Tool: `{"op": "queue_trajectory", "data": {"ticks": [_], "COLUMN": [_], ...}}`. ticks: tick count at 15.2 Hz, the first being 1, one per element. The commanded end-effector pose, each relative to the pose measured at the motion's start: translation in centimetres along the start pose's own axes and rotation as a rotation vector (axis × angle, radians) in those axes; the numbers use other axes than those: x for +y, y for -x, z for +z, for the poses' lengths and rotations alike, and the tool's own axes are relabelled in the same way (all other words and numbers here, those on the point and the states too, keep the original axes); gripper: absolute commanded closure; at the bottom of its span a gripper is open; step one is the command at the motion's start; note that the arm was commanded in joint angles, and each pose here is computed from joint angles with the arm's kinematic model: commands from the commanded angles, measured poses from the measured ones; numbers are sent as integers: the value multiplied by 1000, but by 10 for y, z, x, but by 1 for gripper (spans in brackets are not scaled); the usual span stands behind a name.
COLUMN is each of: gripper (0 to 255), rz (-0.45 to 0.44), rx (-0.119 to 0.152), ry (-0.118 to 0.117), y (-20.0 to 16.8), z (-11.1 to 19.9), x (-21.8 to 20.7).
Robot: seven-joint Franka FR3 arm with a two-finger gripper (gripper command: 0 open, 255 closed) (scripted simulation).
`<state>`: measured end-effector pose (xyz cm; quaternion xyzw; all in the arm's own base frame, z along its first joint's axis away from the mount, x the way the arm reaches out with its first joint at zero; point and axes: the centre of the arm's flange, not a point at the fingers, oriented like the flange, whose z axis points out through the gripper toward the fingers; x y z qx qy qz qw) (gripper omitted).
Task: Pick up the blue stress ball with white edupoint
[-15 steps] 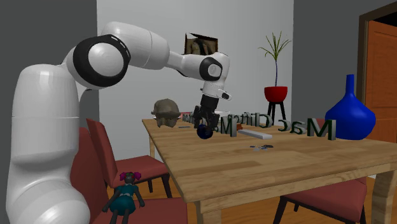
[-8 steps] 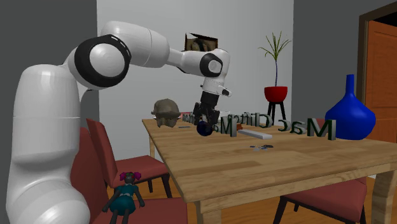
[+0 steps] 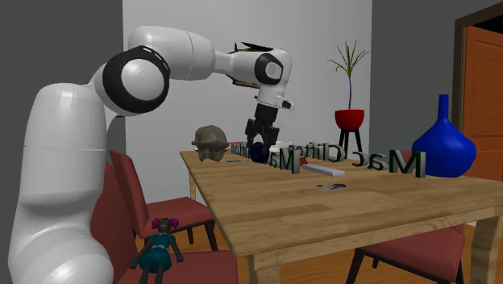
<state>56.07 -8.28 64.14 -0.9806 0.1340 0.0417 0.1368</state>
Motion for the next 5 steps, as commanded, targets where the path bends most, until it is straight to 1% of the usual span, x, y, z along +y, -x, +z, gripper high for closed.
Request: {"op": "queue_trajectory", "data": {"ticks": [1, 3, 5], "gripper": [255, 255, 255], "rz": [0, 0, 0], "rx": [0, 0, 0], "ry": [0, 0, 0], "y": [2, 3, 4], "z": [-11, -21, -22], "x": [-4, -7, -7]}}
